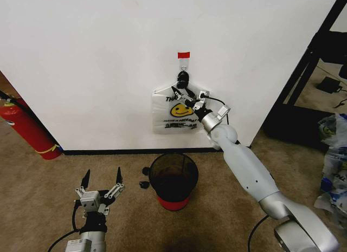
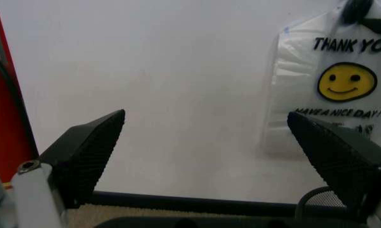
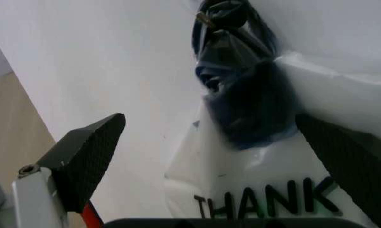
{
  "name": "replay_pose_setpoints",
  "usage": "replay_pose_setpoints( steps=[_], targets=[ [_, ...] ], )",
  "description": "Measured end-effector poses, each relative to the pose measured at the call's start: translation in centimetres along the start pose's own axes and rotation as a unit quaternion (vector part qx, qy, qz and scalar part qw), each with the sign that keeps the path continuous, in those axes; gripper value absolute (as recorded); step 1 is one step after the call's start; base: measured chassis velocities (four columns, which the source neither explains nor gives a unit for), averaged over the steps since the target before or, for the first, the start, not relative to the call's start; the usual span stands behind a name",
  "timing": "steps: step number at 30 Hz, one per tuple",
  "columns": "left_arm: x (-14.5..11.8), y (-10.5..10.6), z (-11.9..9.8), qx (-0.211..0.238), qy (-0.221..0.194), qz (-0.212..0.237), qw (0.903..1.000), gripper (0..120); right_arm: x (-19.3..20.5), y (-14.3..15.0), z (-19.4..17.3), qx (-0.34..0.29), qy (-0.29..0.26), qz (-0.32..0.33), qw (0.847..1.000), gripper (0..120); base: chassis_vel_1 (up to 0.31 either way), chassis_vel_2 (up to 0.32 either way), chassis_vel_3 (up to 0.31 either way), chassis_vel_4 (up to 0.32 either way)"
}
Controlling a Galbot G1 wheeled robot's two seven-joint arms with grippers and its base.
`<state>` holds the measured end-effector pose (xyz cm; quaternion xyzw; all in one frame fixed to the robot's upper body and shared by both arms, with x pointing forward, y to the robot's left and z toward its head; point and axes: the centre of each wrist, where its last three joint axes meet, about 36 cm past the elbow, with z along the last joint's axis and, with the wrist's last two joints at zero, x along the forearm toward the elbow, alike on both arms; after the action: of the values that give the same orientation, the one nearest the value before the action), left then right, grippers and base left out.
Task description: Pick up the garbage bag from the wall and place it over the trash bin.
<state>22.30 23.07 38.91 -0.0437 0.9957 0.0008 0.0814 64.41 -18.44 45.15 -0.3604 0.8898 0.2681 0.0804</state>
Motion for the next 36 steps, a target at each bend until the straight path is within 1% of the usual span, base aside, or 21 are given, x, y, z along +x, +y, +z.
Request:
replay_pose_setpoints(
  steps=[19, 20, 23, 25, 26, 28, 30, 33, 34, 36],
  targets=[
    [-0.2, 0.0, 0.2, 0.004, 0.002, -0.001, 1.0, 100, -0.1, 0.1, -0.2, 0.001, 0.008, -0.021, 1.0, 99, 0.0, 0.0, 0.0, 0.0],
    [-0.2, 0.0, 0.2, 0.004, 0.002, -0.001, 1.0, 100, -0.1, 0.1, -0.2, 0.002, 0.009, -0.021, 1.0, 97, 0.0, 0.0, 0.0, 0.0],
    [-0.1, 0.1, 0.2, 0.004, 0.003, -0.001, 1.0, 100, 0.0, -0.1, -0.2, 0.002, 0.008, -0.02, 1.0, 82, 0.0, 0.0, 0.0, 0.0],
    [0.0, 0.1, 0.3, 0.004, 0.004, -0.002, 1.0, 100, 0.1, -0.1, -0.2, 0.002, 0.008, -0.02, 1.0, 78, 0.0, 0.0, 0.0, 0.0],
    [0.0, 0.1, 0.3, 0.004, 0.004, -0.002, 1.0, 100, 0.1, -0.1, -0.2, 0.002, 0.008, -0.02, 1.0, 78, 0.0, 0.0, 0.0, 0.0],
    [0.0, 0.0, 0.3, 0.005, 0.003, -0.002, 1.0, 100, 0.2, -0.1, -0.1, 0.003, 0.008, -0.019, 1.0, 66, 0.0, 0.0, 0.0, 0.0],
    [-0.1, -0.1, 0.3, 0.007, 0.003, -0.001, 1.0, 100, 0.3, -0.2, 0.0, 0.002, 0.008, -0.018, 1.0, 59, 0.0, 0.0, 0.0, 0.0],
    [-0.1, -0.2, 0.3, 0.007, 0.002, -0.001, 1.0, 100, 0.6, -0.3, 0.0, 0.001, 0.006, -0.013, 1.0, 46, 0.0, 0.0, 0.0, 0.0],
    [-0.1, -0.2, 0.3, 0.007, 0.002, -0.001, 1.0, 100, 0.6, -0.3, 0.0, 0.001, 0.006, -0.013, 1.0, 46, 0.0, 0.0, 0.0, 0.0],
    [0.0, -0.1, 0.5, 0.006, 0.002, 0.0, 1.0, 100, 0.8, -0.5, -0.2, 0.0, 0.004, -0.011, 1.0, 38, 0.0, 0.0, 0.0, 0.0]
  ],
)
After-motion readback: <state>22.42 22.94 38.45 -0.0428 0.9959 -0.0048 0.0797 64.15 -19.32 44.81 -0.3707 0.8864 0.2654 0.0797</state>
